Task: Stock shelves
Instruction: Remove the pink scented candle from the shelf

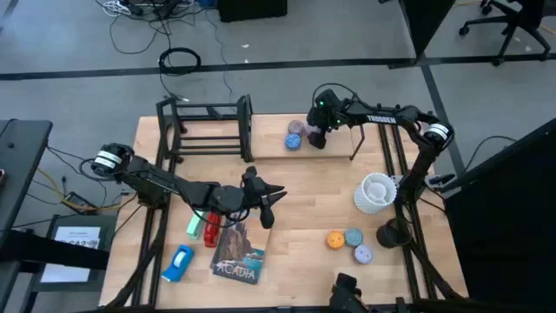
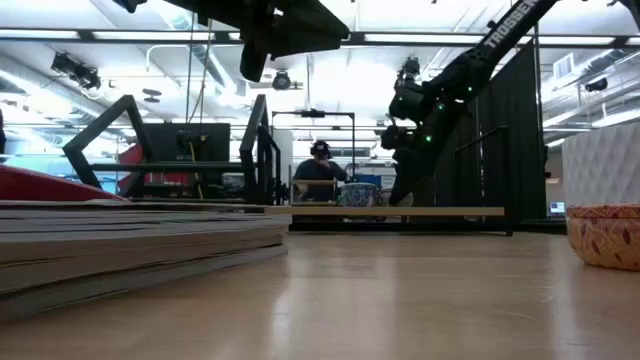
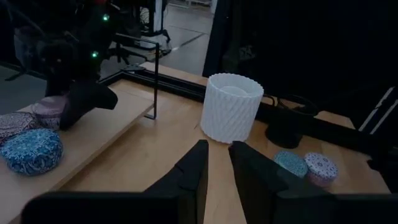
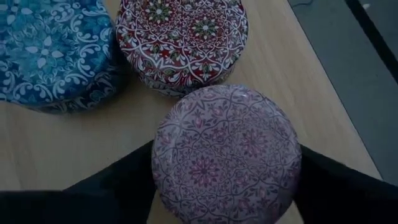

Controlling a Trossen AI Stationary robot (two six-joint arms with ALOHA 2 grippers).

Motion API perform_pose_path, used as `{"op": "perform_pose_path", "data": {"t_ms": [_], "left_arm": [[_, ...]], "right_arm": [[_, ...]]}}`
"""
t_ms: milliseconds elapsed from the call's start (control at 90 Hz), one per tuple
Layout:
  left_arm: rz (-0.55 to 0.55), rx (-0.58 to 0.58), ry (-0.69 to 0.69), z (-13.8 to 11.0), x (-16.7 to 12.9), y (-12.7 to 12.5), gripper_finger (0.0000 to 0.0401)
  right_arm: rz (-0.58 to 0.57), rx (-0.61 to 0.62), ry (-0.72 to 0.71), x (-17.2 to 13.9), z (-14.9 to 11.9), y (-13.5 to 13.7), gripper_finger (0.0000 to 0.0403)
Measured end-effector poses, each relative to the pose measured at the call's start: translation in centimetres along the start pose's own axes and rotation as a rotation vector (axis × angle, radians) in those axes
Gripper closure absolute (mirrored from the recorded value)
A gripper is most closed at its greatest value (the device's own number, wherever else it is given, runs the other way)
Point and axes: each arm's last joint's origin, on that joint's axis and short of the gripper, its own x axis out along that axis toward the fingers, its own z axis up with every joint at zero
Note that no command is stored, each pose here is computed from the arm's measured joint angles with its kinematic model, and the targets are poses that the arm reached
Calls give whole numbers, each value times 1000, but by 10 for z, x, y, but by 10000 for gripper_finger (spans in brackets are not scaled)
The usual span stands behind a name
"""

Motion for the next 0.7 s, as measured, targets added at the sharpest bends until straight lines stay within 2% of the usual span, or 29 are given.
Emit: {"op": "perform_pose_path", "data": {"t_ms": [122,233,322,511,700], "left_arm": [[-1,-3,-4,0,0,0,348],[-1,-3,-4,0,0,0,348],[-1,-3,-4,0,0,0,348],[-1,-1,-2,0,0,0,348],[0,2,2,0,0,0,348]], "right_arm": [[-11,-12,17,-13,3,11,145],[-31,-51,24,-40,8,28,145],[2,-83,8,-66,11,51,145],[162,-83,-113,-112,9,113,145],[325,-56,-185,-124,-8,184,145]]}}
